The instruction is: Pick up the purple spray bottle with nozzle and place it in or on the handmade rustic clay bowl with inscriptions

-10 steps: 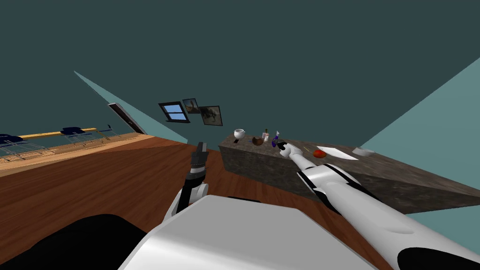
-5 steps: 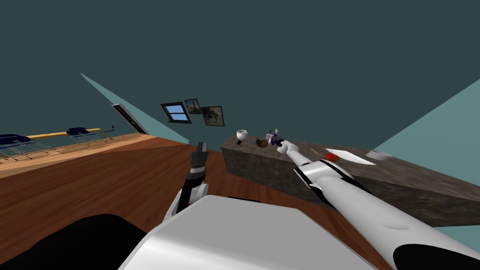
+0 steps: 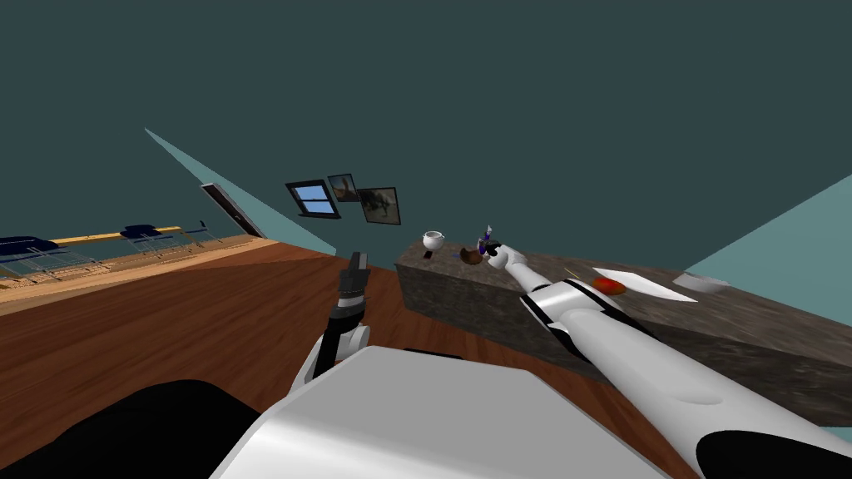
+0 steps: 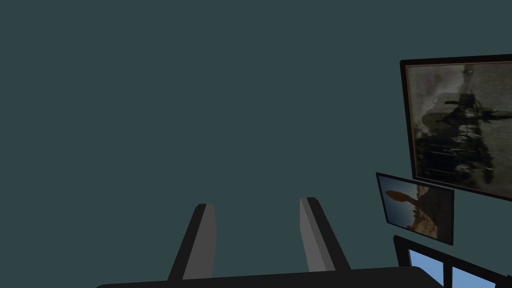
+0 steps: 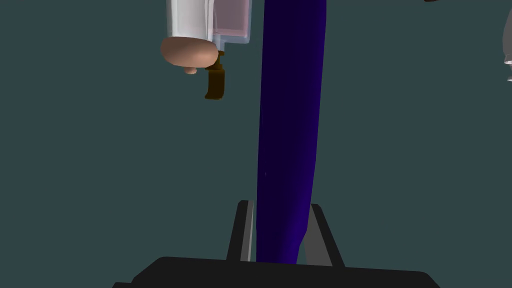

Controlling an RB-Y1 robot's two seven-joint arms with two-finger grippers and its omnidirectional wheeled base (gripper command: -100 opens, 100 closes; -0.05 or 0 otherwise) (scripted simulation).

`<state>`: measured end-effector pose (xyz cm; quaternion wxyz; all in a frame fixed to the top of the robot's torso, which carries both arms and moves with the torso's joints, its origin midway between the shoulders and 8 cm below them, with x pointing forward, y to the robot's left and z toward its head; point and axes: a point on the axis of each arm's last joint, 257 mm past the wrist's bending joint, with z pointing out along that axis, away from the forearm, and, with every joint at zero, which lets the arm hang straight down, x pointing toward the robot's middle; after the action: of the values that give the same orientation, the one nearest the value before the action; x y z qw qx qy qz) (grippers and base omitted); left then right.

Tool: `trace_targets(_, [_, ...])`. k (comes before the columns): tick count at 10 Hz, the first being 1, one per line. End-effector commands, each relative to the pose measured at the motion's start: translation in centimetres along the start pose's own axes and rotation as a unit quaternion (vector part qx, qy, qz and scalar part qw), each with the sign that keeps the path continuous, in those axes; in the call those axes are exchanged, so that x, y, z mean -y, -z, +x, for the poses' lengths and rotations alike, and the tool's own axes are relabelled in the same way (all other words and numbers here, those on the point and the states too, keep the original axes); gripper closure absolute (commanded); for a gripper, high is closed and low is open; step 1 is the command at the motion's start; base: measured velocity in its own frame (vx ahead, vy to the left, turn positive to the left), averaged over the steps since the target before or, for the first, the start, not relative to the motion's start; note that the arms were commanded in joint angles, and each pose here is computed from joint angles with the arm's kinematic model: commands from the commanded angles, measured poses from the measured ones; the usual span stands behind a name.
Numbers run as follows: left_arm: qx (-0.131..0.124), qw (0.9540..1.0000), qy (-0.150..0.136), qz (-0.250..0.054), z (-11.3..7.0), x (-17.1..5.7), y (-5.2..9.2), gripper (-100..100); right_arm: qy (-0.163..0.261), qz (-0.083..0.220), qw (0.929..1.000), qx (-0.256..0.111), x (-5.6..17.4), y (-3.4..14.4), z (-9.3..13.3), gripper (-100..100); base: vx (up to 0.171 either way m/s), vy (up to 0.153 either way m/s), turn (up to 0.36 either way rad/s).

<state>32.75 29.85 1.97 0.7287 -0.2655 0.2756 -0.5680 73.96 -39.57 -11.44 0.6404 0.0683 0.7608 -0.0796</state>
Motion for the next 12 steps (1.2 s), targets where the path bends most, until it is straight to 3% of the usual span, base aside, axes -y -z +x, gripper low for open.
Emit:
trace_targets(1, [0.000,1.0000,0.000,0.000,0.0,0.0,0.0,0,0.000,0.003,1.0000,0.000,-0.4,-0.2,-0.5,100,0.066,0.074,0.004])
trace_targets(5, [0.000,1.0000,0.000,0.000,0.0,0.0,0.0,0,-0.002,0.005,1.0000,0.001,-1.4,-0.3,-1.3,100,0.066,0.069,0.003])
trace_targets(6, [0.000,1.0000,0.000,0.000,0.0,0.0,0.0,0,-0.002,0.005,1.0000,0.001,-1.5,-0.3,-1.4,-100,0.008,0.008,0.003])
trace_targets(10, [0.000,1.0000,0.000,0.000,0.0,0.0,0.0,0,-0.002,0.005,1.0000,0.001,-1.5,-0.3,-1.4,-100,0.000,0.000,0.000])
trace_targets(11, [0.000,1.0000,0.000,0.000,0.0,0.0,0.0,0,-0.002,0.005,1.0000,0.001,-1.5,-0.3,-1.4,0,0.000,0.000,0.000])
trace_targets(12, [0.000,1.0000,0.000,0.000,0.0,0.0,0.0,0,-0.004,0.024,0.9997,0.001,-1.3,-0.4,-2.7,-100,-0.056,-0.092,0.257])
